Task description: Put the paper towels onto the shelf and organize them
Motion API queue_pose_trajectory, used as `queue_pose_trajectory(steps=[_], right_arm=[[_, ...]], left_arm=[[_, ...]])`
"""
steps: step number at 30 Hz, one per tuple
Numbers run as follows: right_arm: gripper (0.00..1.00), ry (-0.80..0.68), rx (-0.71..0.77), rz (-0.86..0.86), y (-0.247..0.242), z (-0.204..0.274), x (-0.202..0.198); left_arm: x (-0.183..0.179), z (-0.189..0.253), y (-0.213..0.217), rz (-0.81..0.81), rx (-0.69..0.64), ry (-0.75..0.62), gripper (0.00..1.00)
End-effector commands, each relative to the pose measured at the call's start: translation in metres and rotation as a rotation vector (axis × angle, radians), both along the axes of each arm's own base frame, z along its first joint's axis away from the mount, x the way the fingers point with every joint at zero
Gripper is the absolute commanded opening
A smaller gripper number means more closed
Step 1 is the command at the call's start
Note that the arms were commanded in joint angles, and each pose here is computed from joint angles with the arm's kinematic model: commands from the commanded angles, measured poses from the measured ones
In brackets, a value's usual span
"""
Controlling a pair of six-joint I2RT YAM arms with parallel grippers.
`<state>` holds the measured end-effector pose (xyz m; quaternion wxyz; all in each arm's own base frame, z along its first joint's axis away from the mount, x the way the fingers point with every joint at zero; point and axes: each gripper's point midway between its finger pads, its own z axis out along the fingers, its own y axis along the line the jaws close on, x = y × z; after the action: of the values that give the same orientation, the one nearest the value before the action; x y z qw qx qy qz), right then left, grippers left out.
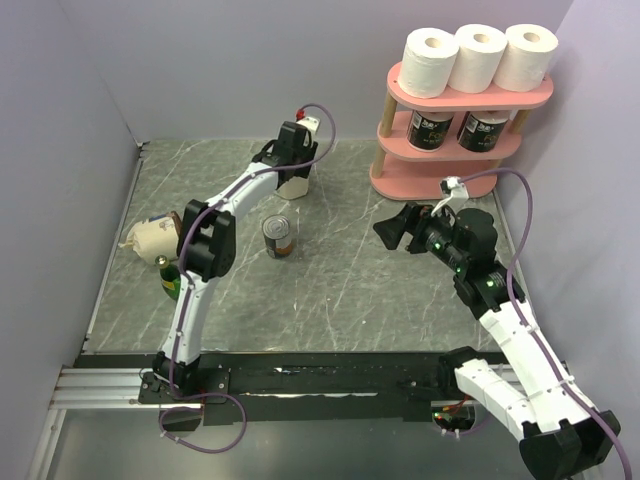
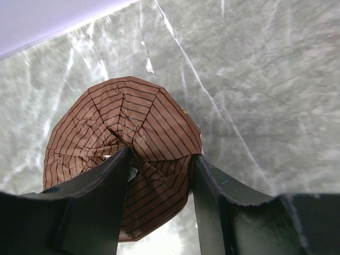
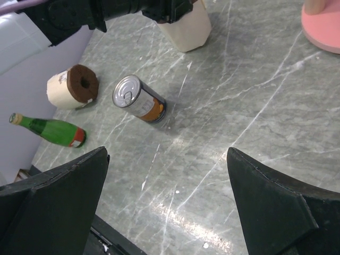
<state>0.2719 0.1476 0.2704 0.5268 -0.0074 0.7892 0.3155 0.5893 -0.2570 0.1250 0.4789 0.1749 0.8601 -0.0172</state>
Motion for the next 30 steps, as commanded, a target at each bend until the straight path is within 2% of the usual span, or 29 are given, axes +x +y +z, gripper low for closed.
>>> queue_pose_trajectory(steps=[1,5,8,9,12,16,17,19,20,21,23,30], right_arm=[[1.00,-0.061,0.036,0.034,0.011,0.030,0.012],[1.00,-0.085,0.048,0.042,0.014,0.043,0.018],[1.00,-0.088,0.087,0.045,0.020,0.044,0.026],[1.00,-0.097,0.103,0.048,0.022,0.045,0.030],[0.99,-0.075,0.148,0.055,0.029,0.039,0.037],[0.98,-0.118,0.260,0.063,0.039,0.051,0.052],[0.98,-0.124,0.272,0.057,0.040,0.052,0.055],[0.97,-0.107,0.301,0.047,0.042,0.046,0.063],[0.97,-0.124,0.314,0.051,0.044,0.048,0.066],[0.97,-0.111,0.316,0.047,0.046,0.042,0.071],[0.97,-0.116,0.324,0.048,0.048,0.041,0.076],[0.95,-0.048,0.339,0.069,0.058,0.019,0.088]], left_arm=[[-0.027,0.038,-0.015,-0.002,-0.194,0.056,0.47],[-0.029,0.073,-0.005,0.013,-0.374,0.076,0.46],[-0.036,0.105,-0.003,-0.027,-0.574,0.099,0.46],[-0.051,0.112,-0.009,-0.068,-0.665,0.151,0.46],[-0.067,0.137,-0.010,-0.122,-0.822,0.165,0.47],[-0.098,0.159,-0.027,-0.252,-0.962,0.234,0.47],[-0.104,0.162,-0.030,-0.251,-1.008,0.270,0.47],[-0.116,0.176,-0.034,-0.322,-1.078,0.248,0.47],[-0.127,0.172,-0.036,-0.303,-1.142,0.305,0.47],[-0.130,0.187,-0.037,-0.356,-1.183,0.259,0.48],[-0.143,0.187,-0.038,-0.361,-1.244,0.303,0.48],[-0.167,0.201,-0.036,-0.395,-1.368,0.299,0.49]])
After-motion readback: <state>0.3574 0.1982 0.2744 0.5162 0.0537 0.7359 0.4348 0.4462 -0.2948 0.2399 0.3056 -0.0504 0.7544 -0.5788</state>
